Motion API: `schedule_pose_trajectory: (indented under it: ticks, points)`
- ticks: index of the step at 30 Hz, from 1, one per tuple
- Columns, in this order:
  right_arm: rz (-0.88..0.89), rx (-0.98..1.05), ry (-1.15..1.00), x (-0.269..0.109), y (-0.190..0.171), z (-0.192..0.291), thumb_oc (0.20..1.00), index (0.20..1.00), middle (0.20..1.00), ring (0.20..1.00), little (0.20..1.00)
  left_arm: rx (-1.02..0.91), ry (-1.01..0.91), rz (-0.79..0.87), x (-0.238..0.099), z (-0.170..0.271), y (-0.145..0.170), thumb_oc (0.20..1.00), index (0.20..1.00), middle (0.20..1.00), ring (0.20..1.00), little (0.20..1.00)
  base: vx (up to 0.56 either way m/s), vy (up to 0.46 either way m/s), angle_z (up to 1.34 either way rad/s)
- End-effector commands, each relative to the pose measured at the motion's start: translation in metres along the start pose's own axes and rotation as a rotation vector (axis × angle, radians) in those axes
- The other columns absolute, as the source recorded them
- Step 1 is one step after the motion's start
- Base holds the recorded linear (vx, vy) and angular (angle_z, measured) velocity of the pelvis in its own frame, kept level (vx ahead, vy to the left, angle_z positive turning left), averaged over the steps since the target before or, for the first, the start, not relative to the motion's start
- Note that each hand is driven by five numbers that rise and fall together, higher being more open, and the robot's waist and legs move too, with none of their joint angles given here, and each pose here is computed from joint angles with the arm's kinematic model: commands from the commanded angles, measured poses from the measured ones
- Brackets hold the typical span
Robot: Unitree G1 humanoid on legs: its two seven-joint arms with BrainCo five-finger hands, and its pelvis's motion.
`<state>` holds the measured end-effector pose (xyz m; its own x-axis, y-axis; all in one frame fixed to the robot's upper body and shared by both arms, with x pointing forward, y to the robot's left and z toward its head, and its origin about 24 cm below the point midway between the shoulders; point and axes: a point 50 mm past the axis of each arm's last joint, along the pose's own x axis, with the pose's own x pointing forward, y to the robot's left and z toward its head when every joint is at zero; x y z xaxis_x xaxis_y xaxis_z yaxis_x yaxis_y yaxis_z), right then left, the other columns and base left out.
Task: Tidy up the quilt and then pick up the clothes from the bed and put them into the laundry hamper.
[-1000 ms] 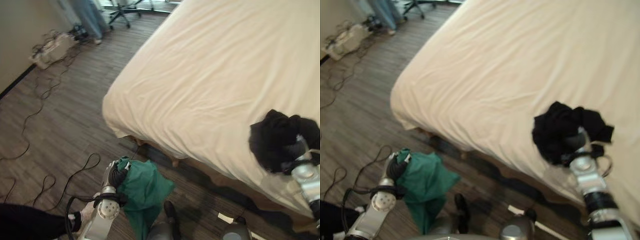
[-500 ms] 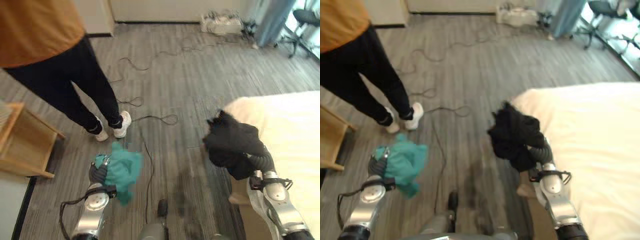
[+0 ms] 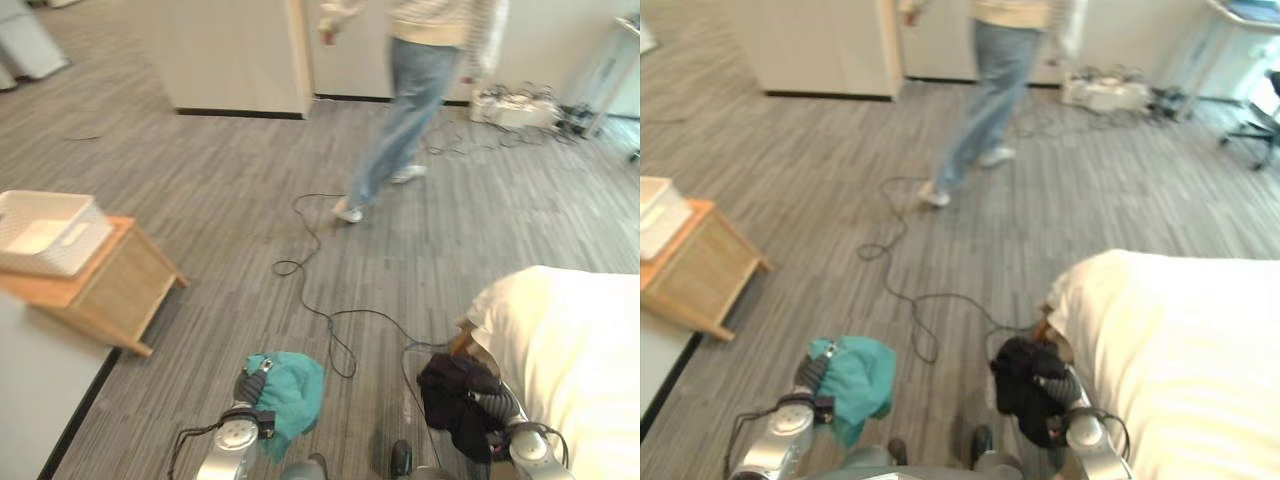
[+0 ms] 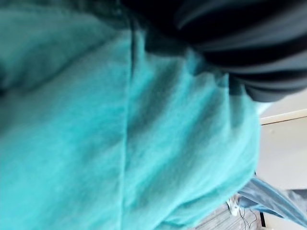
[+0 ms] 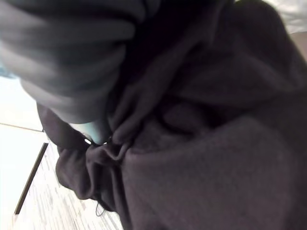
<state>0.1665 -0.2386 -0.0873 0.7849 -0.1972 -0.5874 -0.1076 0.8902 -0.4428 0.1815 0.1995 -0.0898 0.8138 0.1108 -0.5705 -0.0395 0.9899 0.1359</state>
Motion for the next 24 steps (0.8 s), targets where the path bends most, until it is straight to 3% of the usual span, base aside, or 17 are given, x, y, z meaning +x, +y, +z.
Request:
schedule_pose_trajectory:
  ticks: [1,11,15,20,24]
  points:
    - [-0.062,-0.029,-0.179,0.01,-0.029,0.047,0.2,0.2,0.2,0.2,0.2,-0.043,-0.142,0.03,0.01,0.036,0.004,0.2,0.2,0.2,0.2,0.2,0.41,-0.041,-0.21]
    - [-0.025,-0.071,-0.227,0.011,-0.021,0.057,0.2,0.2,0.2,0.2,0.2,-0.041,-0.077,0.08,0.0,0.016,0.02,0.2,0.2,0.2,0.2,0.2,0.51,0.124,0.22]
    - [-0.009,-0.069,-0.244,0.014,-0.014,0.065,0.2,0.2,0.2,0.2,0.2,-0.027,-0.086,0.083,0.004,0.025,0.025,0.2,0.2,0.2,0.2,0.2,0.49,0.205,-0.79]
    - [-0.024,-0.061,-0.305,0.014,-0.021,0.08,0.2,0.2,0.2,0.2,0.2,-0.017,-0.153,0.093,0.008,0.044,0.027,0.2,0.2,0.2,0.2,0.2,0.75,0.114,0.19]
    - [-0.055,-0.049,-0.285,0.01,-0.029,0.073,0.2,0.2,0.2,0.2,0.2,0.023,-0.181,0.088,0.013,0.051,0.024,0.2,0.2,0.2,0.2,0.2,0.97,-0.227,1.04]
